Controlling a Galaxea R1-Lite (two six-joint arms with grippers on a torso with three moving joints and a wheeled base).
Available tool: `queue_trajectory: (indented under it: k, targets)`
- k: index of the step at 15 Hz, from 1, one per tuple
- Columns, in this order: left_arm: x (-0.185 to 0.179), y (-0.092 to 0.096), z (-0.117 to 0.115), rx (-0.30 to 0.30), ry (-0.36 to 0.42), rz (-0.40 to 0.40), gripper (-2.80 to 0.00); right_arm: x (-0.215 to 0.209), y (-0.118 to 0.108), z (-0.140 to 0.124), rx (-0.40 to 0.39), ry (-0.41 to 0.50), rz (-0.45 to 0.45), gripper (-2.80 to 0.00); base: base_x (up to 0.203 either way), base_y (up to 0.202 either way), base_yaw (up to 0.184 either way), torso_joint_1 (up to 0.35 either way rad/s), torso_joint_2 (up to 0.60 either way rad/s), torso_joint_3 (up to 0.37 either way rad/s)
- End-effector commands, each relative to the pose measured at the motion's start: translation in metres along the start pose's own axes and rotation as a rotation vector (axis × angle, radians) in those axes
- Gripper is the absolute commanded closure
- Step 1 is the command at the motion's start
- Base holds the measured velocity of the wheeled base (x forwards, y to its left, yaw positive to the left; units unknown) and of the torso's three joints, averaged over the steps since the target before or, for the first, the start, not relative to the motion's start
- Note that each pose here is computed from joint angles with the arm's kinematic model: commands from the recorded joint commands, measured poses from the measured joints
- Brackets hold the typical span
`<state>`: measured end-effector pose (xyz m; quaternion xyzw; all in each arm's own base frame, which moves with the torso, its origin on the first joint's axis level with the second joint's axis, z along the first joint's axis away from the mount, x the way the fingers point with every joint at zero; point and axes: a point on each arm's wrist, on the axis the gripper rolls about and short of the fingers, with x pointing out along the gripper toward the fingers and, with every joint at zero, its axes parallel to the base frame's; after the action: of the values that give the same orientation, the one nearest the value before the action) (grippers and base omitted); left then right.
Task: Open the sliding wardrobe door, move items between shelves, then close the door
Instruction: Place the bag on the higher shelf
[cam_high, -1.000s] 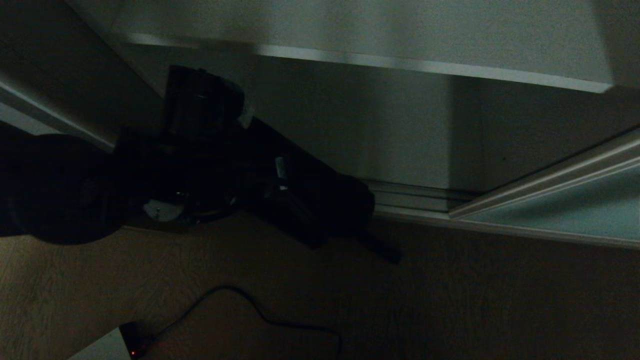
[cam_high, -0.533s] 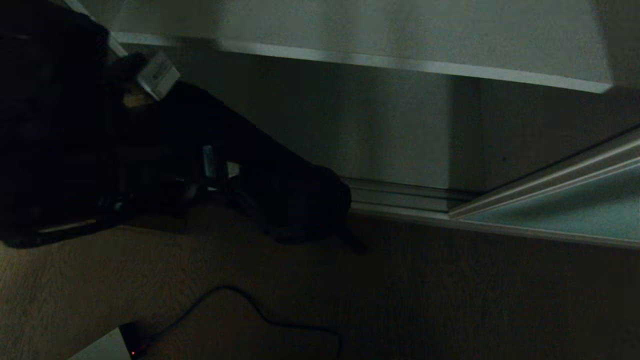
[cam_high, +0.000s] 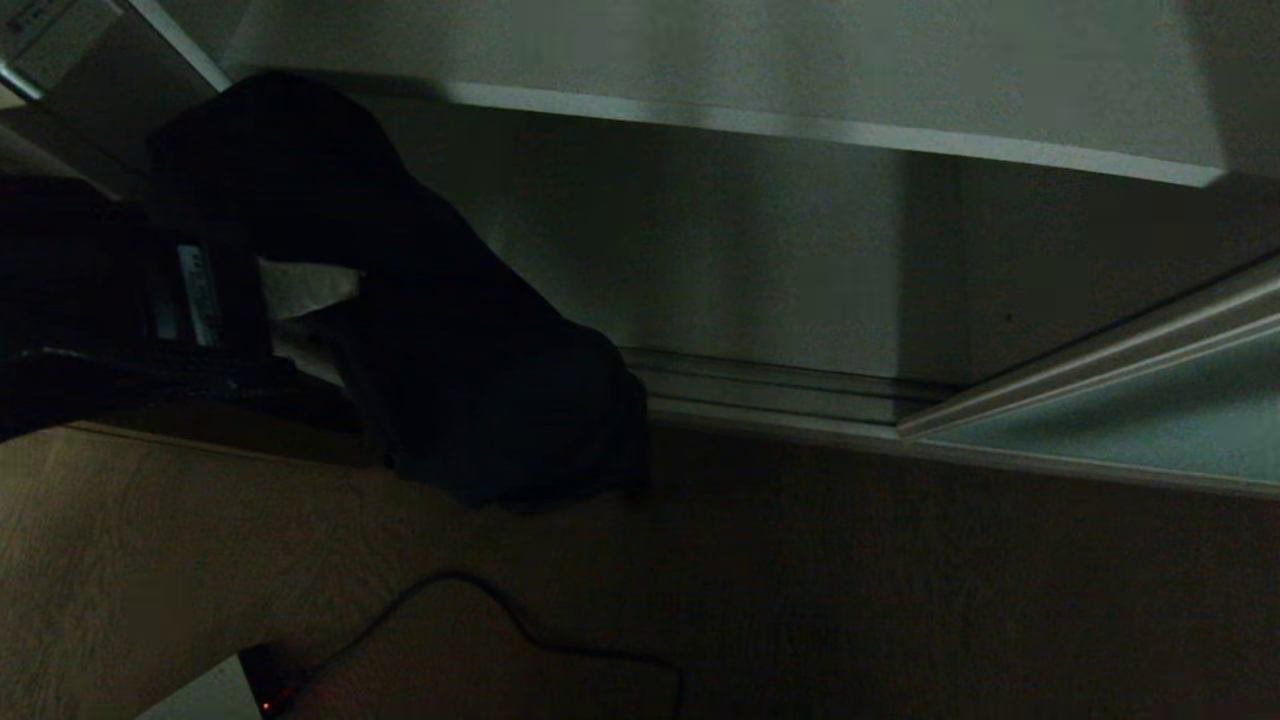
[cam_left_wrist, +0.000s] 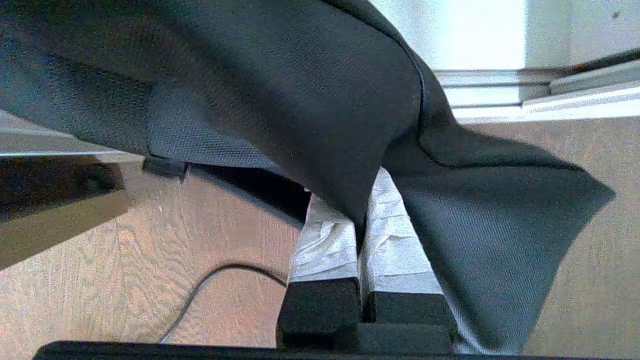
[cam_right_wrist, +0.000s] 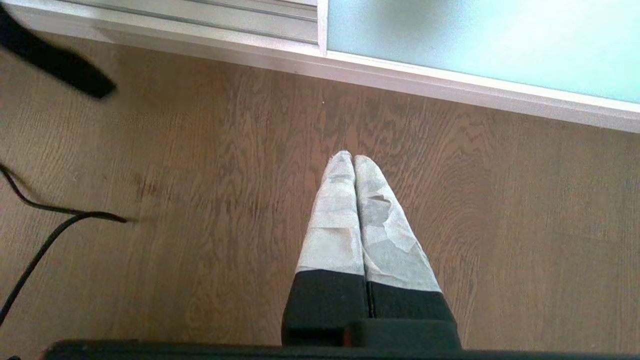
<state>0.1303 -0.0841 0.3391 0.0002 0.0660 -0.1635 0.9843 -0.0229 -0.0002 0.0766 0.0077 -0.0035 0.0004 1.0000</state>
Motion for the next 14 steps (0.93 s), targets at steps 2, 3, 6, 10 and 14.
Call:
queue_trajectory:
  k: [2,3,6,10,14]
  targets:
    - [-0.006,0.002,0.002,-0.006,-0.02,0.001,0.0,0.0,0.0,0.0,0.0,-0.002,0.001,0.0,0.0,0.0,0.0,0.0,0.0,0.0]
    - [-0.006,0.002,0.002,-0.006,-0.02,0.001,0.0,0.0,0.0,0.0,0.0,-0.002,0.001,0.0,0.0,0.0,0.0,0.0,0.0,0.0]
    - [-0.006,0.002,0.002,-0.006,-0.02,0.001,0.0,0.0,0.0,0.0,0.0,-0.002,0.001,0.0,0.0,0.0,0.0,0.0,0.0,0.0]
    - [-0.006,0.002,0.002,-0.006,-0.02,0.001,0.0,0.0,0.0,0.0,0.0,-0.002,0.001,0.0,0.0,0.0,0.0,0.0,0.0,0.0]
    - [-0.045,0.014,0.015,0.095,-0.131,0.075,0.0,0.0,0.0,0.0,0.0,-0.002,0.001,0.0,0.0,0.0,0.0,0.0,0.0,0.0]
